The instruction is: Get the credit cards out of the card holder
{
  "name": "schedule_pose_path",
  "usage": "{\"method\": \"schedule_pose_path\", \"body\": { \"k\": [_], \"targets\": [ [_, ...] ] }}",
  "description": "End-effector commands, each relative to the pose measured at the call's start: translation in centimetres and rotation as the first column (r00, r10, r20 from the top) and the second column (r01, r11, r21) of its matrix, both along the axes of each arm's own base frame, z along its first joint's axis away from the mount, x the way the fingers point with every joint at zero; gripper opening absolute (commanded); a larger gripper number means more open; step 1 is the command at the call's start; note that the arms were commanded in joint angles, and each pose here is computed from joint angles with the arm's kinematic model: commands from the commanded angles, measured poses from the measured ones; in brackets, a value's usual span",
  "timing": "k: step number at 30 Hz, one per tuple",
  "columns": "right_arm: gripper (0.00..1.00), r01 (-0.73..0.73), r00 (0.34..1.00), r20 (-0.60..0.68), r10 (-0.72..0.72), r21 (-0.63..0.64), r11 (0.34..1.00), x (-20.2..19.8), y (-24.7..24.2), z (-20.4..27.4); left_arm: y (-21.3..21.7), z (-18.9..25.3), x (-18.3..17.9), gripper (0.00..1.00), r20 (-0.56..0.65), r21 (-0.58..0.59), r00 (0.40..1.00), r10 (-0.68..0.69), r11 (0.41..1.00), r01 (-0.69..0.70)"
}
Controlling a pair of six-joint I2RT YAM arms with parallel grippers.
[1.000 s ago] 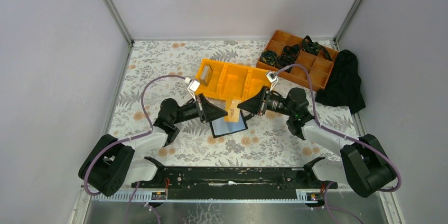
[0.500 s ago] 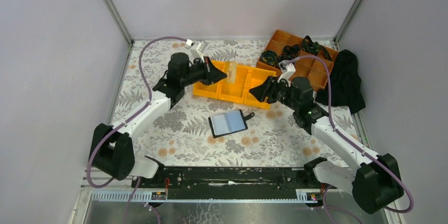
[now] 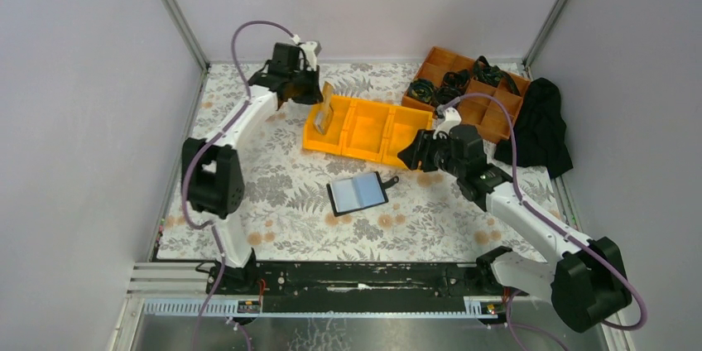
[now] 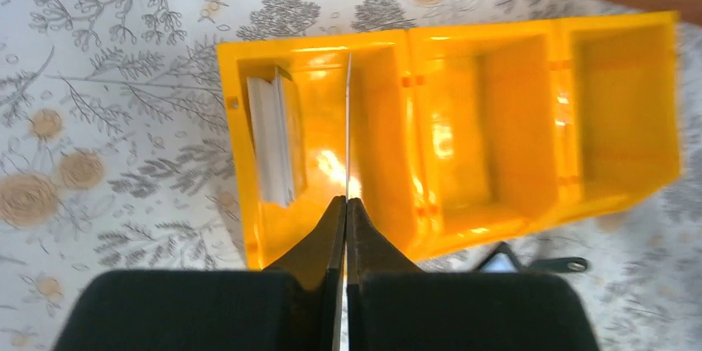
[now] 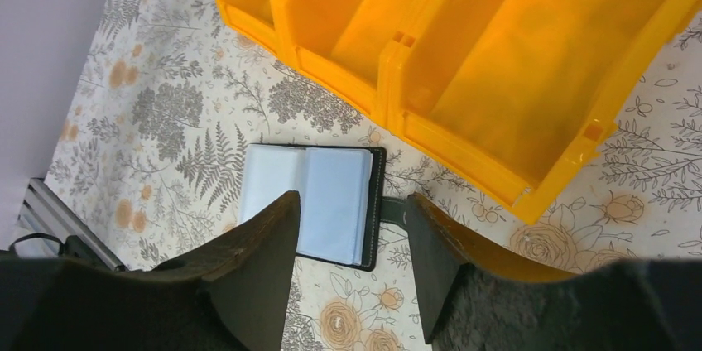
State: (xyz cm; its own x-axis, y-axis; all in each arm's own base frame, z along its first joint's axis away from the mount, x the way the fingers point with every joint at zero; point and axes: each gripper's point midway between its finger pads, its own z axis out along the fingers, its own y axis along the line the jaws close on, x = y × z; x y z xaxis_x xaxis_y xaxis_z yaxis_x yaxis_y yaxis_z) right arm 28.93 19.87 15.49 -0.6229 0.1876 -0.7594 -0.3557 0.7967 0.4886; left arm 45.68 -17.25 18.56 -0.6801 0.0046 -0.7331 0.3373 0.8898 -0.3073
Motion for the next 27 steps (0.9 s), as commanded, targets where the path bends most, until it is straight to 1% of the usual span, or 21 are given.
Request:
{"method": "schedule_pose_path", "body": {
  "k": [1,5,7,9,20,27],
  "targets": [
    [0.57,0.024,0.999,0.049,-0.022,-0.049,0.999,0.2,-0.6,0.1,1.7,-3.8,0.3,0.00,-0.125,0.195,0.991,-0.056,0.978,0.079],
    [0.57,0.066,0.996,0.063,-0.060,-0.089,0.994,0.6,-1.6,0.1,1.7,-3.1,1.6,0.00,-0.097,0.209,0.993,-0.061,0.975,0.080],
    [0.57,0.073,0.995,0.067,-0.067,-0.092,0.993,0.8,-1.7,0.0,1.3,-3.0,2.0,0.00,-0.110,0.197,0.991,-0.075,0.976,0.096],
    [0.57,0.069,0.996,0.062,-0.063,-0.090,0.994,0.8,-1.6,-0.1,1.1,-3.6,2.3,0.00,-0.134,0.201,0.988,-0.081,0.974,0.107],
    [0.57,0.070,0.997,0.037,-0.066,-0.104,0.992,1.2,-1.4,-1.1,0.2,-6.4,2.9,0.00,-0.184,0.190,0.977,-0.106,0.972,0.141],
    [0.57,0.069,0.997,0.033,-0.065,-0.109,0.992,1.3,-1.4,-1.5,-0.4,-7.7,3.2,0.00,-0.192,0.206,0.975,-0.112,0.967,0.152]
  ]
}}
